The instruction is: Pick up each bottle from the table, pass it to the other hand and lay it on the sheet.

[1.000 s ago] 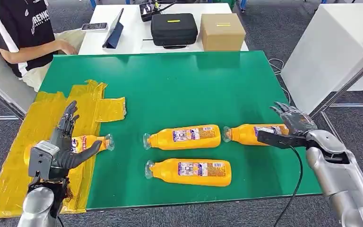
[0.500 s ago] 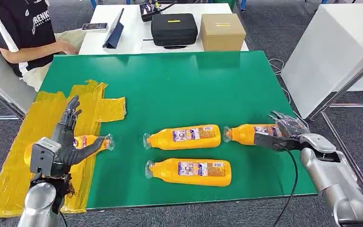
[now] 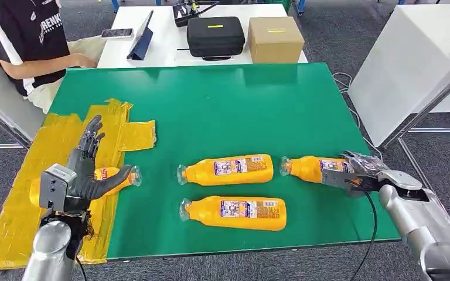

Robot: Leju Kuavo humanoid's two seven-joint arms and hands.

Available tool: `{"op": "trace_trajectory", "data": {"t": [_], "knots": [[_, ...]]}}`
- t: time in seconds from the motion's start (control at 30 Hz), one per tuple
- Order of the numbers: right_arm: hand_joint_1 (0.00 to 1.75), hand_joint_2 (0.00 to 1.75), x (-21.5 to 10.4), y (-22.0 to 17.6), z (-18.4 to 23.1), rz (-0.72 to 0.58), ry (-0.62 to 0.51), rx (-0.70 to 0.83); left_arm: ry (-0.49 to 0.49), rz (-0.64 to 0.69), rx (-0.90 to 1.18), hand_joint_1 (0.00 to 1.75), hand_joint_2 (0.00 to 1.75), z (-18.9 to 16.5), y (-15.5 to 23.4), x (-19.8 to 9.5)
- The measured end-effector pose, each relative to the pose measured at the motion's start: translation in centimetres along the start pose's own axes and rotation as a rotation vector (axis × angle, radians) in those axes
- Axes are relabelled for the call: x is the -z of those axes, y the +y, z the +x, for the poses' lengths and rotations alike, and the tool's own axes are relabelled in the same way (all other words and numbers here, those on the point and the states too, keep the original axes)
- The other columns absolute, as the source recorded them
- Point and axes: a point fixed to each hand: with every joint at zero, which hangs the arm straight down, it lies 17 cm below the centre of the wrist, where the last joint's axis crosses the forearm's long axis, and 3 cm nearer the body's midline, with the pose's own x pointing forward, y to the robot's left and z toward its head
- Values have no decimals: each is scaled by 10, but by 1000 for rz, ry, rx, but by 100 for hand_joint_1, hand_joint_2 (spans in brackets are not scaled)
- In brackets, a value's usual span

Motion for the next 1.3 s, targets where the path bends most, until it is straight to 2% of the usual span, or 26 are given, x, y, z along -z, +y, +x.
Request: {"op": "trace_trajectory", "data": {"t": [0.07,0.1,0.13,0.17,0.37,0.53,0.83,1.03,1.2,1.3], "knots": [[0,175,0,1,-2,4,9,-2,4,-1,0,0,175,-2,0,0],[35,175,0,1,-3,5,13,-2,6,-2,0,0,175,-3,-1,1],[166,175,0,2,-4,7,18,-3,8,-2,-1,0,175,-4,-1,1],[175,175,1,3,-5,9,21,-3,10,-3,-2,0,175,-4,-1,1],[175,175,1,5,-8,1,32,-10,25,-5,-8,0,175,-10,-2,0],[175,175,4,-5,-4,-82,32,-29,28,-9,-11,0,175,-11,-4,-1],[175,175,5,-16,17,-209,13,33,40,-1,-2,0,175,-15,-3,-3],[175,175,-2,-50,71,-410,-45,222,76,2,3,0,175,-24,-6,-14],[175,175,-38,-120,112,-759,-75,506,133,-5,-48,0,175,-28,-19,-11],[175,175,-64,-142,123,-911,-100,637,149,-25,-86,0,175,-30,-33,-12]]}}
